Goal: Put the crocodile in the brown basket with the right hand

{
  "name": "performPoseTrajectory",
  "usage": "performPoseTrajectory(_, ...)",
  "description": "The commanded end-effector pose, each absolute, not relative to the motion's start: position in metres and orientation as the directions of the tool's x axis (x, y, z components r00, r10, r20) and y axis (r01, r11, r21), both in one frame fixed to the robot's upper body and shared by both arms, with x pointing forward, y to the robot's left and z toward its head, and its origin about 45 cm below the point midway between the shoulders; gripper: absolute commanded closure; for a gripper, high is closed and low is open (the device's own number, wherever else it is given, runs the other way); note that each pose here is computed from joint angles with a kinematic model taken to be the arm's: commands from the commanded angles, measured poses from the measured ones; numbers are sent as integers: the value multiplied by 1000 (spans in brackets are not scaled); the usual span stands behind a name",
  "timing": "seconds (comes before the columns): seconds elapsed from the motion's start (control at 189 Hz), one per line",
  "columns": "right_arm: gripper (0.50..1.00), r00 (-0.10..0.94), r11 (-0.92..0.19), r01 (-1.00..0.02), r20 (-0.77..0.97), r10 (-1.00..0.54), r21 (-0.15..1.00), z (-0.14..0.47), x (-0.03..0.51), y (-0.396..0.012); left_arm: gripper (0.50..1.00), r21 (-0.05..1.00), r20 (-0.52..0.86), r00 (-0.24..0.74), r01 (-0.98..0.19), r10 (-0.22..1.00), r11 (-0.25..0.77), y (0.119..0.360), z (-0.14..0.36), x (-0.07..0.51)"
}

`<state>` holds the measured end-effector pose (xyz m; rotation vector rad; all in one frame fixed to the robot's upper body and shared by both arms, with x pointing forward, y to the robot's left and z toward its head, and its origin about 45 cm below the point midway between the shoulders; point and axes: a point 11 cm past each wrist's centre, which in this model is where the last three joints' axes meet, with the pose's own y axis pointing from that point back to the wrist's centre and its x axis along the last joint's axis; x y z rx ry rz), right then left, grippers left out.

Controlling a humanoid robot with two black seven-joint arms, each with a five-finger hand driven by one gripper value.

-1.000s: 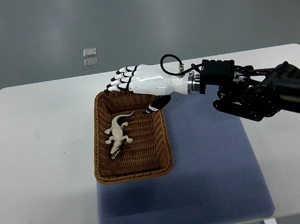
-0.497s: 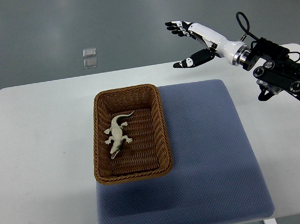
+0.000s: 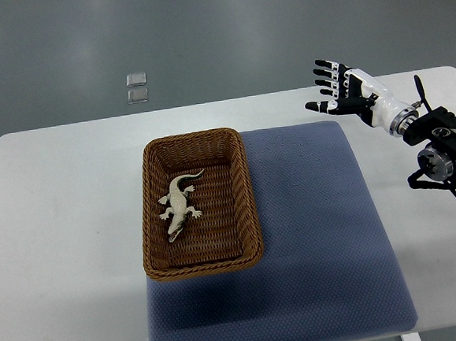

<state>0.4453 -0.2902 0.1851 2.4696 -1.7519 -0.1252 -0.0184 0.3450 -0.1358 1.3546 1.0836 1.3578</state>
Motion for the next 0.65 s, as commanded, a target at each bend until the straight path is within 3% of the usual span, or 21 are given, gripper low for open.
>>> performPoseTrajectory(0.0,579,276,-286,-949,-87,-957,134,178,442,-293,500,978,206,11,-15,978,-206,345,-136,-19)
performPoseTrajectory(0.434,576,121,-154,-985,-331,-936,75,169,436,-295,500,978,206,11,-17,978,-206,345,-136,-18)
performPoseTrajectory(0.64,572,90,-125,-990,-367,-926,72,165,434,-297,500,978,206,11,-17,978,-206,345,-136,-18)
